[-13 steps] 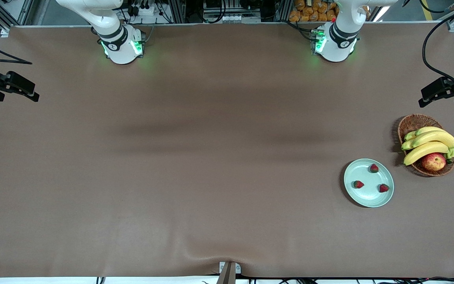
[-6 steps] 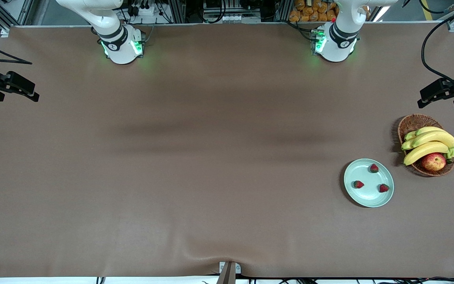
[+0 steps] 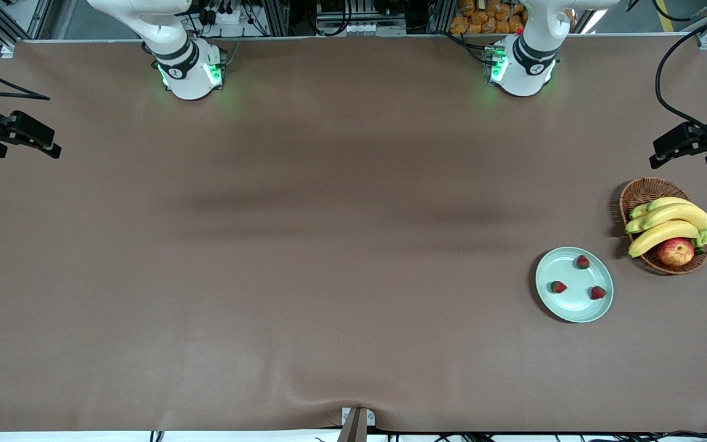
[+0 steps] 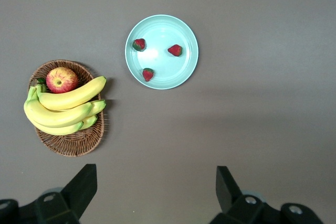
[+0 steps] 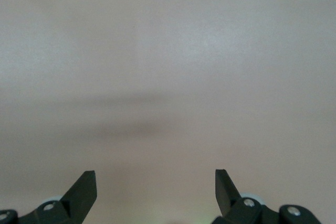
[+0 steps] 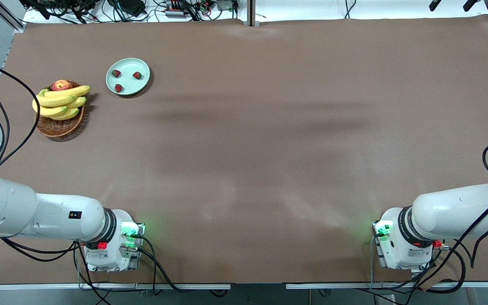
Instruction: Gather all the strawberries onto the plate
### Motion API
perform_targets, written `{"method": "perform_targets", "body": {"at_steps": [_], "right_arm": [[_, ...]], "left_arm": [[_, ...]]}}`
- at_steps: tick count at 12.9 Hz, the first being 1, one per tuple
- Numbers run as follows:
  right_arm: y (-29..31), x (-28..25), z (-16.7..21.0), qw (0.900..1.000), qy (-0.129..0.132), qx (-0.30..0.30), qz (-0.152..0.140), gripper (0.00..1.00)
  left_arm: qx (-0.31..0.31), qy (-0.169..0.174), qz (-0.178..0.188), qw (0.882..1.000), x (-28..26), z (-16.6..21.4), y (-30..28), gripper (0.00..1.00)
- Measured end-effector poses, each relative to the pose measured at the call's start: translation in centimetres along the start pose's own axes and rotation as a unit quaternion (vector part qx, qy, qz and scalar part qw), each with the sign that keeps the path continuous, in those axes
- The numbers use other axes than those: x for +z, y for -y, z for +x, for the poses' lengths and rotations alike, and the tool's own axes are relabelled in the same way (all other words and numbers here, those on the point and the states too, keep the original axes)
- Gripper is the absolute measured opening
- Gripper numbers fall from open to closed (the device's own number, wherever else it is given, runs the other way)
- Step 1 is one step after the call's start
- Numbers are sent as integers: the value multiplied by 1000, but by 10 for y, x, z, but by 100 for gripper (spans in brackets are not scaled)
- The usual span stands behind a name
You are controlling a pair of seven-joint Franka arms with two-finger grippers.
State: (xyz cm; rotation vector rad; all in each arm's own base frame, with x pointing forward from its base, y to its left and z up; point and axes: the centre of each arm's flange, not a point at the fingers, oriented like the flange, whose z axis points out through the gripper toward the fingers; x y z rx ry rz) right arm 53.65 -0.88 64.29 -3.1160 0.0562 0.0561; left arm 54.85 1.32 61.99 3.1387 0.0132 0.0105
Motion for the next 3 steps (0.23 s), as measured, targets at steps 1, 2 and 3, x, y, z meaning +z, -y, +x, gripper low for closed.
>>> {"method": "perform_targets", "body": {"at_steps": [1, 2, 3], "right_arm": [[0, 0, 0, 1000, 0, 0, 0, 100], [0, 0, 0, 1000, 0, 0, 0, 100], [0, 0, 0, 1000, 0, 0, 0, 100]], "left_arm": [[0, 1, 0, 1000, 1, 0, 0, 100], [0, 1, 0, 1000, 1, 1, 0, 100], [0, 1, 0, 1000, 2, 1, 0, 100]]}}
